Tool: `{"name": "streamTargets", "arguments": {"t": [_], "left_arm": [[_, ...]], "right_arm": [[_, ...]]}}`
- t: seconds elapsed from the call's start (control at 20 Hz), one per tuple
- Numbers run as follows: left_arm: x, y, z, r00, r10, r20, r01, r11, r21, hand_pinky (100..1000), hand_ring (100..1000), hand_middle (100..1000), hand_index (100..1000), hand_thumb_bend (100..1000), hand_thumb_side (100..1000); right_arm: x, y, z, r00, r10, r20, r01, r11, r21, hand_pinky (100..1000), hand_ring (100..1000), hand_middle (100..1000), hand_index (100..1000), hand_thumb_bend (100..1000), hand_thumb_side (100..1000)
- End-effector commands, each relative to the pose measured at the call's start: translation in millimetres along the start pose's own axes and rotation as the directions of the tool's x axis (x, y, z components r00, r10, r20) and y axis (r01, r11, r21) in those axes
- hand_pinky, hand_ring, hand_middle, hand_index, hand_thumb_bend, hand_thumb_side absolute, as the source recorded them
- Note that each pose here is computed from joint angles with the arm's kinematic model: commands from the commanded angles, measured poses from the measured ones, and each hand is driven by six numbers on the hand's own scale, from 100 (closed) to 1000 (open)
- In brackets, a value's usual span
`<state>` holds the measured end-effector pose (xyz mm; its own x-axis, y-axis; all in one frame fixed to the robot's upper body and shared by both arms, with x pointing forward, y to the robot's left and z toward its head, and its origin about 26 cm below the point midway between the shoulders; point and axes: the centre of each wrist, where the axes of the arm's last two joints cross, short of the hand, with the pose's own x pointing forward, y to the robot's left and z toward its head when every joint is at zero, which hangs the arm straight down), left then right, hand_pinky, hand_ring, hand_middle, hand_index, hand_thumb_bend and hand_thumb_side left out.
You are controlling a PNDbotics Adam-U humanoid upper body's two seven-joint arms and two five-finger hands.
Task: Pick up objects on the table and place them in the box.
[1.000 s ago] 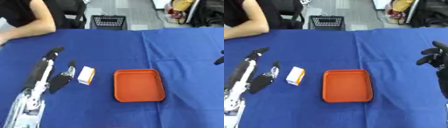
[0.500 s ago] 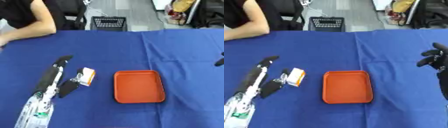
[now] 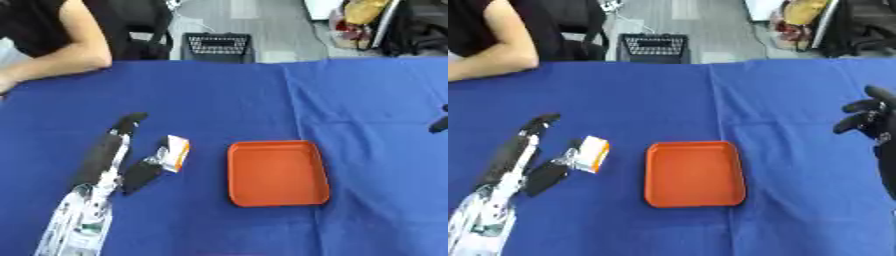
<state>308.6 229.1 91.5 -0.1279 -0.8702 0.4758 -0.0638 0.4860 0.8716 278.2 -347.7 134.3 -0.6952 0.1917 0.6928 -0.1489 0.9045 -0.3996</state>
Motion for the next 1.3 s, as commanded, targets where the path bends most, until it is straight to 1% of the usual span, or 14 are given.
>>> {"name": "streamTargets", "arguments": {"t": [0.05, 0.35, 0.65, 0.95, 1.3], "left_arm": [[6.1, 2.5, -4.8, 0.999, -0.017, 0.030, 0.017, 1.000, 0.003, 1000, 1000, 930, 1000, 319, 654], [5.4, -6.8, -12.0, 0.998, -0.040, 0.039, 0.041, 0.998, -0.038, 1000, 1000, 926, 1000, 321, 669], [2.6, -14.9, -18.8, 0.998, -0.056, 0.027, 0.058, 0.996, -0.061, 1000, 1000, 921, 1000, 314, 683], [0.3, -19.7, -27.0, 0.997, -0.074, 0.011, 0.074, 0.995, -0.060, 1000, 1000, 912, 1000, 319, 672], [-2.4, -24.3, -31.8, 0.997, -0.078, -0.017, 0.076, 0.995, -0.058, 1000, 1000, 912, 1000, 311, 682]], "right_arm": [[5.5, -3.4, -5.1, 1.000, 0.021, 0.021, -0.021, 1.000, 0.015, 570, 561, 655, 903, 100, 891], [5.3, -3.1, -5.3, 1.000, 0.019, 0.021, -0.020, 1.000, 0.018, 570, 561, 654, 903, 100, 891], [5.1, -3.0, -5.1, 1.000, 0.018, 0.020, -0.018, 1.000, 0.019, 571, 561, 653, 904, 100, 891], [4.7, -2.9, -4.8, 1.000, 0.017, 0.020, -0.018, 1.000, 0.020, 571, 561, 653, 904, 100, 892], [4.6, -3.0, -4.5, 1.000, 0.018, 0.019, -0.018, 1.000, 0.019, 571, 561, 652, 904, 100, 892]]}}
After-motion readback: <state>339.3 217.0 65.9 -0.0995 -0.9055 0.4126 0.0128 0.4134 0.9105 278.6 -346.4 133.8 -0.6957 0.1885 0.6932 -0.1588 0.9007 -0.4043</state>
